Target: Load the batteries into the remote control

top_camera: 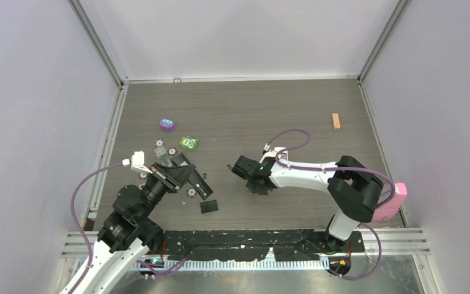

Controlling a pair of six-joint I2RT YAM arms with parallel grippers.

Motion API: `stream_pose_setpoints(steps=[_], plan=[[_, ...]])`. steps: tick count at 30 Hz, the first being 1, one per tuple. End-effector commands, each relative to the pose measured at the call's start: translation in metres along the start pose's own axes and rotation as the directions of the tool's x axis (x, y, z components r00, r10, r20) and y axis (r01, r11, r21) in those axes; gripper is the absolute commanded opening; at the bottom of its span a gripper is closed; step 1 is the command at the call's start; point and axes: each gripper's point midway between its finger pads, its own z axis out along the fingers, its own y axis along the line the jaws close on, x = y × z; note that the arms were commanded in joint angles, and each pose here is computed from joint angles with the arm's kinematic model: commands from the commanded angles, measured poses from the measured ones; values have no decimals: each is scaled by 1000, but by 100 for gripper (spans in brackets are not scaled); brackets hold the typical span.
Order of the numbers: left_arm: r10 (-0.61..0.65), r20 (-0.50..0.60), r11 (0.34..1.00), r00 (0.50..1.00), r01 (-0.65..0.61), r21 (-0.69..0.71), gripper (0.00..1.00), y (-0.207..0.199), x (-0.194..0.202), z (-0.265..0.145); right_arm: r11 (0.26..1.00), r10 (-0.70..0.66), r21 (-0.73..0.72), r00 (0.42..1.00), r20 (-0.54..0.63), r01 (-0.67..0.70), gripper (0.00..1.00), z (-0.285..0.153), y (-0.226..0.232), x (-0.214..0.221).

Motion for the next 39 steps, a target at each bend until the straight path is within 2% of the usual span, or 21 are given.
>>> stream_pose_setpoints(steps=[1, 5, 10, 13, 14, 17, 19, 20, 21, 22, 23, 24, 25, 26, 27, 28, 29, 30, 32, 36, 39], plan=[[-12, -33, 996, 999, 15, 83, 0, -19, 4, 7, 996, 84, 7, 996, 32, -84, 15, 2, 8, -7], [-20, -50, 996, 999, 24, 83, 0, -17, 9, 11, 998, 69, 13, 997, 26, -69, 29, 2, 10, -6], [-19, -59, 997, 998, 24, 76, 0, -15, 11, 14, 996, -46, -75, 998, 50, 49, 56, -19, 29, -23], [-13, -71, 998, 997, 17, 58, 0, -13, 13, 15, 983, -132, -116, 987, 88, 141, 62, -34, 37, -36], [-8, -74, 999, 997, 12, 53, 0, -13, 13, 16, 970, -196, -126, 975, 108, 209, 62, -39, 36, -42], [11, -110, 999, 994, -6, 49, 0, -16, 17, 15, 893, -371, -223, 919, 130, 392, 58, -50, 47, -49], [23, -116, 999, 993, -19, 40, 0, -16, 16, 15, 740, -594, -276, 788, 163, 614, 50, -55, 47, -57], [28, -117, 999, 993, -25, 33, 0, -15, 15, 14, 671, -657, -329, 738, 153, 665, 48, -59, 49, -51], [40, -109, 999, 993, -38, 20, 0, -14, 12, 14, 569, -743, -338, 645, 178, 750, 48, -63, 47, -56], [59, -96, 998, 994, -58, 9, 0, -14, 7, 11, 500, -783, -395, 597, 173, 771, 48, -69, 49, -49], [77, -68, 997, 995, -78, -18, 0, -11, 0, 9, 402, -836, -395, 507, 210, 826, 48, -75, 49, -54], [91, -48, 995, 995, -93, -35, 0, -10, -6, 8, 356, -855, -408, 469, 221, 841, 48, -78, 49, -53], [101, -40, 994, 994, -103, -39, 0, -10, -10, 7, 262, -881, -386, 383, 279, 885, 49, -82, 52, -59], [106, -37, 993, 994, -108, -40, 0, -12, -12, 6, 218, -889, -377, 342, 303, 900, 51, -81, 52, -60], [106, -39, 993, 994, -108, -45, 0, -13, -13, 5, 124, -904, -347, 250, 346, 930, 54, -80, 51, -63], [104, -37, 993, 994, -106, -50, 0, -14, -15, 5, 73, -910, -348, 206, 361, 935, 54, -77, 49, -59], [100, -36, 993, 994, -102, -53, 0, -14, -16, 5, -21, -911, -320, 114, 397, 947, 57, -75, 47, -60], [94, -32, 994, 995, -96, -56, 0, -15, -17, 5, -73, -911, -320, 68, 407, 945, 57, -69, 43, -55], [81, -23, 995, 996, -82, -58, 0, -16, -19, 5, -246, -878, -271, -95, 469, 931, 60, -61, 38, -50], [76, -1, 996, 997, -76, -47, 0, -23, -27, 1, -378, -805, -179, -228, 547, 908, 64, -51, 38, -47], [76, 17, 996, 997, -75, -40, 0, -29, -33, -2, -461, -767, -176, -290, 573, 870, 65, -46, 37, -38]])
